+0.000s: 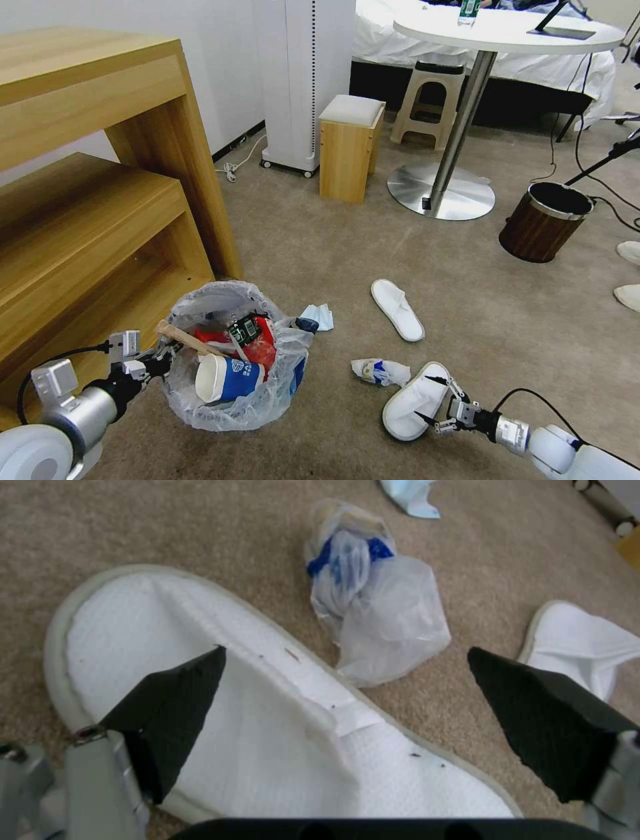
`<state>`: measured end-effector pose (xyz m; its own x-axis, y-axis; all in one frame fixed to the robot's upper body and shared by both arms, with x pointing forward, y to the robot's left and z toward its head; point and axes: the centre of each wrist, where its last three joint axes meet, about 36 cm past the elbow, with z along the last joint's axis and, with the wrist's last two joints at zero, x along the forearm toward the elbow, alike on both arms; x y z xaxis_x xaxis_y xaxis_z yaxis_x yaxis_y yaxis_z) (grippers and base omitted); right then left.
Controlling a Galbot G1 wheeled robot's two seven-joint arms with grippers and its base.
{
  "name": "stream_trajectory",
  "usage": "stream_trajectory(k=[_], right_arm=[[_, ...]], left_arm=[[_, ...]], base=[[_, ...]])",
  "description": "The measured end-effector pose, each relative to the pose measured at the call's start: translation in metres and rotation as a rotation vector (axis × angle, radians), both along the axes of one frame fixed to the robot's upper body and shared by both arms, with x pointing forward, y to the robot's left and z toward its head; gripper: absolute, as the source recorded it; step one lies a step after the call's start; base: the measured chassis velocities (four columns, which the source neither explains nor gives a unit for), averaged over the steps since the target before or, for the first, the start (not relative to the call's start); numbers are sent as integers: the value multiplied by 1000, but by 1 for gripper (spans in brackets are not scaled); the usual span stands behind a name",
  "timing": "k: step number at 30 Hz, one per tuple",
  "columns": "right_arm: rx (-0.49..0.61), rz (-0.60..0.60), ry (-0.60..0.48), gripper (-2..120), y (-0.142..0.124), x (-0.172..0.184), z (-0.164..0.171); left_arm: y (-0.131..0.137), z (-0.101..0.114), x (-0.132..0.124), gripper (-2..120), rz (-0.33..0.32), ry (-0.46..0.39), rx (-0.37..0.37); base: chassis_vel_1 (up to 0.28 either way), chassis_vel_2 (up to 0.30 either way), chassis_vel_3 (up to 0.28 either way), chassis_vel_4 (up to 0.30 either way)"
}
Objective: Pick up the trash bin and place the garbage on the floor into it.
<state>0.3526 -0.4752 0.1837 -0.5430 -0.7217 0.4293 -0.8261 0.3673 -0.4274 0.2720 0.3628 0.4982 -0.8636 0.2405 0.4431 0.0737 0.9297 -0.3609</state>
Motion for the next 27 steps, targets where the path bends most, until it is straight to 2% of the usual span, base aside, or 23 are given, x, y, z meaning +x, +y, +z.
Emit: stream_trajectory(k=[12, 27], right_arm=[[-15, 28, 27, 84, 4, 0, -8], [-33, 36, 63, 84, 8, 1, -23]], left_arm=[[-3, 1, -2, 0, 8, -9, -4], [-5, 0, -5, 0, 21, -12, -6]], base=[[0, 0, 0, 0], [0, 0, 0, 0]])
